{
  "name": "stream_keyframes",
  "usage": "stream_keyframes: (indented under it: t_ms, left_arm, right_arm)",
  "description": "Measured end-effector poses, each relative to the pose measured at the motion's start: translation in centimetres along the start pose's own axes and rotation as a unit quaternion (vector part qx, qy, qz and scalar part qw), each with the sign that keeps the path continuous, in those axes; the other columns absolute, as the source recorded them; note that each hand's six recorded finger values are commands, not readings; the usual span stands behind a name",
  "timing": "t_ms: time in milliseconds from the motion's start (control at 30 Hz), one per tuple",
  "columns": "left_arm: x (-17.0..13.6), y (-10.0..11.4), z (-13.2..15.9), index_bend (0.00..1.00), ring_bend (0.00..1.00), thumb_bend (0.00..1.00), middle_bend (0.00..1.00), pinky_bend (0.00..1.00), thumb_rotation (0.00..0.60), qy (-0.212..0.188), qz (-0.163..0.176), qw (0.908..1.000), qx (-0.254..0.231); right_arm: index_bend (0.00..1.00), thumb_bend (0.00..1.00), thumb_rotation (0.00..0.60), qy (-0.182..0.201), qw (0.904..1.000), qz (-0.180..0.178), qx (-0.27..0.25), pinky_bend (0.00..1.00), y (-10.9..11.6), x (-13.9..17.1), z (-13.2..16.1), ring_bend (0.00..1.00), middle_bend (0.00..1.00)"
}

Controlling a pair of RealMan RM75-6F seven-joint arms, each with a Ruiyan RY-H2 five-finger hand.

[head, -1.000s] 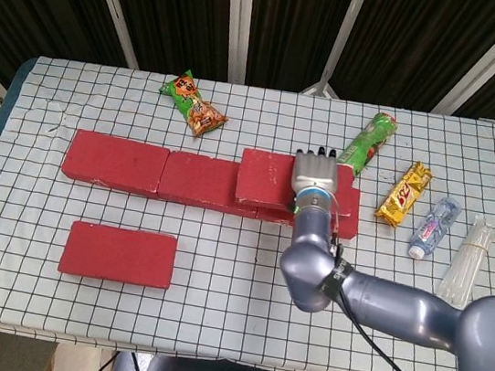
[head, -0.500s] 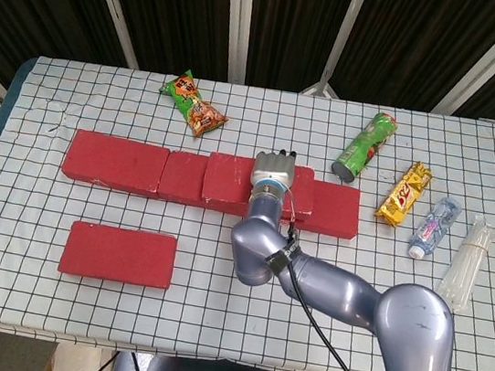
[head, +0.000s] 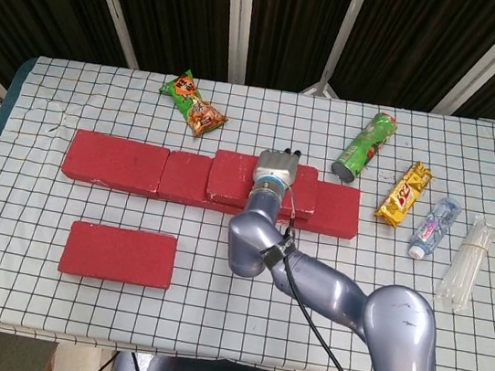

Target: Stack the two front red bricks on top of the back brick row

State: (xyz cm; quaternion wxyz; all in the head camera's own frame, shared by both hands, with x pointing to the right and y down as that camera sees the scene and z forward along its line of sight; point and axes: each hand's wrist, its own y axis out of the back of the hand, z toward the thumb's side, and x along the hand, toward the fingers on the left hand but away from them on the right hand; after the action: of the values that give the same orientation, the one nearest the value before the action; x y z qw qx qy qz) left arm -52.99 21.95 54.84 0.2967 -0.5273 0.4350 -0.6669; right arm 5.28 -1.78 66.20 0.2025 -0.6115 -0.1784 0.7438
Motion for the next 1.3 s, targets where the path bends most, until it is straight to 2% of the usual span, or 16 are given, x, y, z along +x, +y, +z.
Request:
stream_keyframes:
  t_ms: [967,1167,1300]
  left_arm:
    - [0.0,0.0,-0.2,0.1,0.0,0.0,0.0,0.0,0.6,0.004,0.001,1.0,0.002]
    - [0.0,-0.1,-0.2,0.1,0.0,0.0,0.0,0.0,0.6,0.005,0.0,1.0,0.003]
    - [0.0,-0.1,0.0,0.1,0.0,0.0,0.0,0.0,0.6,0.003,0.0,1.0,0.004]
  right_arm:
    - [0.31,0.13,0.6,-0.01,0.9998,0.014,-0.007,0.0,-1.1,-0.8,-1.3,0.06,0.26]
    - [0.31,0.13,0.6,-0.01,0.9998,0.013,-0.012,0.0,-1.1,-1.0,-1.5,0.04,0.18]
    - [0.27,0.13,0.6,-0.007,0.9997,0.016,-0.017,0.0,-1.2,-1.0,-1.5,0.0,0.11]
